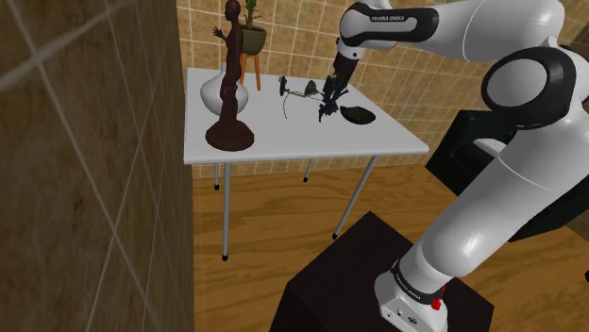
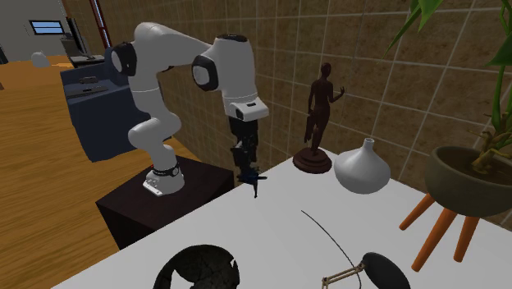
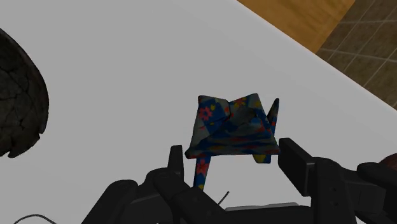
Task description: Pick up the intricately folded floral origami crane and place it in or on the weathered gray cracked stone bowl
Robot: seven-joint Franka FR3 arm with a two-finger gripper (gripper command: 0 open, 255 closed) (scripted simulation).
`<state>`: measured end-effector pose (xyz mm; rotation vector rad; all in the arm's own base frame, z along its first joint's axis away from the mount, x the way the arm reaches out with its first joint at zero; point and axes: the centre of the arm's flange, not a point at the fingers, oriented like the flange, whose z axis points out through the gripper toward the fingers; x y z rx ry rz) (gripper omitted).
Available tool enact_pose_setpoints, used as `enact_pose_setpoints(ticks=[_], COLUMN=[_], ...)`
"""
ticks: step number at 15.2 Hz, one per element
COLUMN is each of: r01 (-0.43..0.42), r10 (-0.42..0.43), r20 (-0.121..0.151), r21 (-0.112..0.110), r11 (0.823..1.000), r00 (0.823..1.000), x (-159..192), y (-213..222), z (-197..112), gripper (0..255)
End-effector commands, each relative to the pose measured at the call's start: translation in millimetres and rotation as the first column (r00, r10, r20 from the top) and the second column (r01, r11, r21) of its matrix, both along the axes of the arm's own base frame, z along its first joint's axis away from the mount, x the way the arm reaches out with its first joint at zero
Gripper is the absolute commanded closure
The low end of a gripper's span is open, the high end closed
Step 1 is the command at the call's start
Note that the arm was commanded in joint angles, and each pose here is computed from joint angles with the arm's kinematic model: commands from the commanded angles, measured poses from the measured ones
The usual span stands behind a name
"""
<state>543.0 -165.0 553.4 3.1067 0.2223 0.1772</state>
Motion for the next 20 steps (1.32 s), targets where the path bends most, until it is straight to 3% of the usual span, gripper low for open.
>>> enact_pose_setpoints(ticks=[1,20], r01=[-0.002,-0.002], r10=[0.002,0.002], r20=[0.0,0.0], r21=[-0.001,-0.001], r11=[1.0,1.0], r00=[1.0,1.0], x=[0,-11], y=[-28,-283], z=[2,0], gripper=[255,255])
